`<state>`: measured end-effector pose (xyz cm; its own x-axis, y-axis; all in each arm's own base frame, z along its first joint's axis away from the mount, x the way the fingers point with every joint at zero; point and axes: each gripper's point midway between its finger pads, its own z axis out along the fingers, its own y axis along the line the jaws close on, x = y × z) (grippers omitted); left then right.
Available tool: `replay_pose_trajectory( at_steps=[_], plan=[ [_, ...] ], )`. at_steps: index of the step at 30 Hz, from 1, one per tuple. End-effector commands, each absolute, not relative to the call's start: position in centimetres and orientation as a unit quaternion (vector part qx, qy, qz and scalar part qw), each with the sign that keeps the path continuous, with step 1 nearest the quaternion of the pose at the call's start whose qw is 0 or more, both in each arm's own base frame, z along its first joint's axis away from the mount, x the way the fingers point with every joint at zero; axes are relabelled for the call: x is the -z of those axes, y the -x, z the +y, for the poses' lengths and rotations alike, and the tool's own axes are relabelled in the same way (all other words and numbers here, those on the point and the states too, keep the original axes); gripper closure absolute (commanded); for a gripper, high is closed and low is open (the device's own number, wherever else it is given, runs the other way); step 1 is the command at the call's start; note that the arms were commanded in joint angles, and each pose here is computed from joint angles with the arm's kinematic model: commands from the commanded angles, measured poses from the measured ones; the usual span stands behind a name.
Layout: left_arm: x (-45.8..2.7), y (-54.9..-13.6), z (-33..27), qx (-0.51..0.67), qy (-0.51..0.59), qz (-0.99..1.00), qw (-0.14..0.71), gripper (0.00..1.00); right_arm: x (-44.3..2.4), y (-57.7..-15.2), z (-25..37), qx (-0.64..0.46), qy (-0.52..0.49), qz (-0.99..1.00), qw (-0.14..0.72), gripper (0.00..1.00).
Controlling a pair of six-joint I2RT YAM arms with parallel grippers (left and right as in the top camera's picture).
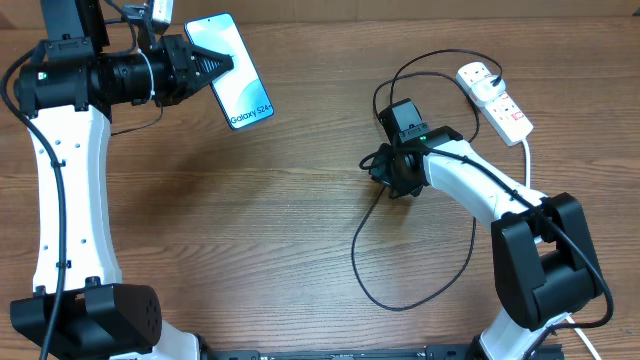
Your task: Plug charger to phone and switch on socket
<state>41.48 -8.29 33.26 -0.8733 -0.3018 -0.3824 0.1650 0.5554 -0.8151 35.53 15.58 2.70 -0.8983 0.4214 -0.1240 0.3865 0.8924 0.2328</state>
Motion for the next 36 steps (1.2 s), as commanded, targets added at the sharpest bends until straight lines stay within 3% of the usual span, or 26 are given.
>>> replay_pose_trajectory(
  at_steps=[1,9,13,17,21,28,36],
  plan=[
    [-34.2,-41.1,-8.5,0.478,0.032,0.84,0.255,0.96,-2.5,-35.3,16.1,-0.113,-0.173,0.975,0.079,0.66],
    [-34.2,-41.1,-8.5,0.478,0.033,0.84,0.255,0.96,-2.5,-36.2,13.8,-0.099,-0.201,0.971,0.088,0.44],
    [-34.2,-41.1,-8.5,0.478,0.032,0.84,0.255,0.96,-3.6,-36.4,17.4,-0.198,-0.108,0.971,0.078,0.38],
    [-34.2,-41.1,-8.5,0.478,0.032,0.84,0.255,0.96,-3.2,-36.3,16.4,-0.172,-0.135,0.973,0.077,0.43],
    [-34.2,-41.1,-8.5,0.478,0.033,0.84,0.255,0.96,-2.8,-35.9,15.6,-0.148,-0.145,0.976,0.073,0.38],
    [-34.2,-41.1,-8.5,0.478,0.033,0.84,0.255,0.96,-3.1,-37.3,11.8,-0.14,-0.234,0.959,0.072,0.38],
    [-34.2,-41.1,-8.5,0.478,0.032,0.84,0.255,0.96,-3.0,-37.1,11.6,-0.121,-0.231,0.962,0.077,0.43]
  ],
)
